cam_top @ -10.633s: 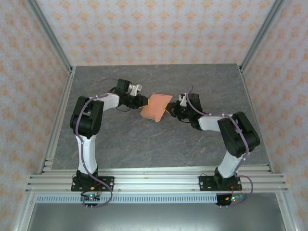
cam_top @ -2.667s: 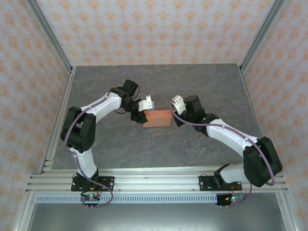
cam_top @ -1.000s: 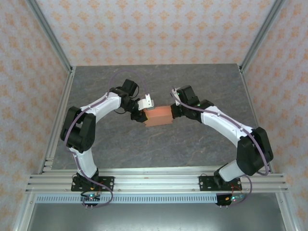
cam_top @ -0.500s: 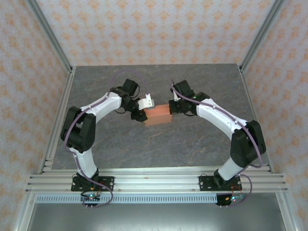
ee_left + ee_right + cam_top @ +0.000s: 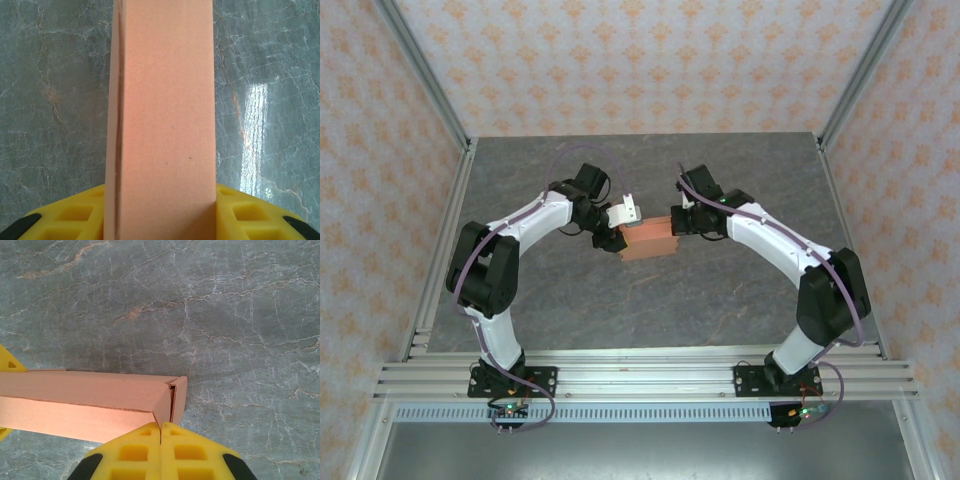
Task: Fold the paper box
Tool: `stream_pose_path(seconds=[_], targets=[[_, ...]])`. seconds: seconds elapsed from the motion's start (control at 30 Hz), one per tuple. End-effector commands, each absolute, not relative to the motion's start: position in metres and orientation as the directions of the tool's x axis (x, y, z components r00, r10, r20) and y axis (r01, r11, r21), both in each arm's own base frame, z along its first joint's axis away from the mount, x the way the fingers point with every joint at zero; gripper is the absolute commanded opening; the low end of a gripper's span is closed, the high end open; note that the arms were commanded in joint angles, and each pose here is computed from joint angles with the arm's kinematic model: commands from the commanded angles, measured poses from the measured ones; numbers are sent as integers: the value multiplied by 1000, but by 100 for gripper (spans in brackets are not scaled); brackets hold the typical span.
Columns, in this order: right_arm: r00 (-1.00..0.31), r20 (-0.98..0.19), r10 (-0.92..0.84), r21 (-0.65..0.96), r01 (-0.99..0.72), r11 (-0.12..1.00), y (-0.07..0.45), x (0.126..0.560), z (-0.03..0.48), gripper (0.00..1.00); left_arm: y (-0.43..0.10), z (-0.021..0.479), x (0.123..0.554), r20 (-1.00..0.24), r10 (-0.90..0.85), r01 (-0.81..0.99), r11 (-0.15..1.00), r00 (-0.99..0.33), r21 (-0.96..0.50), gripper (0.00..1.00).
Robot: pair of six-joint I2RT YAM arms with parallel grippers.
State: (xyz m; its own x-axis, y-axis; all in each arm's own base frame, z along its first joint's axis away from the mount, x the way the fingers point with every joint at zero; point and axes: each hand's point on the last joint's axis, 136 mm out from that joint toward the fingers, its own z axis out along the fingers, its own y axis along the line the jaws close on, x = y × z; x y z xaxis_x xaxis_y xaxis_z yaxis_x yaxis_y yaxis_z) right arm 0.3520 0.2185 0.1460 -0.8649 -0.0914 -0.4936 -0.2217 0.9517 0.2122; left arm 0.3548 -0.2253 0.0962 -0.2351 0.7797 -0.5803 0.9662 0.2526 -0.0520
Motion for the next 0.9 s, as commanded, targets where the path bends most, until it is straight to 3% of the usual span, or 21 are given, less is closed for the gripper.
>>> stream_pose_path(seconds=[0.0, 0.87], targets=[[-888, -455, -69, 201, -178, 963, 217, 347, 134, 4, -224, 94, 361, -547, 801, 961, 276, -244, -25, 28], [-907, -421, -16, 202, -111, 973, 209, 348, 143, 5, -220, 86, 364, -506, 824, 957, 289, -256, -13, 27]])
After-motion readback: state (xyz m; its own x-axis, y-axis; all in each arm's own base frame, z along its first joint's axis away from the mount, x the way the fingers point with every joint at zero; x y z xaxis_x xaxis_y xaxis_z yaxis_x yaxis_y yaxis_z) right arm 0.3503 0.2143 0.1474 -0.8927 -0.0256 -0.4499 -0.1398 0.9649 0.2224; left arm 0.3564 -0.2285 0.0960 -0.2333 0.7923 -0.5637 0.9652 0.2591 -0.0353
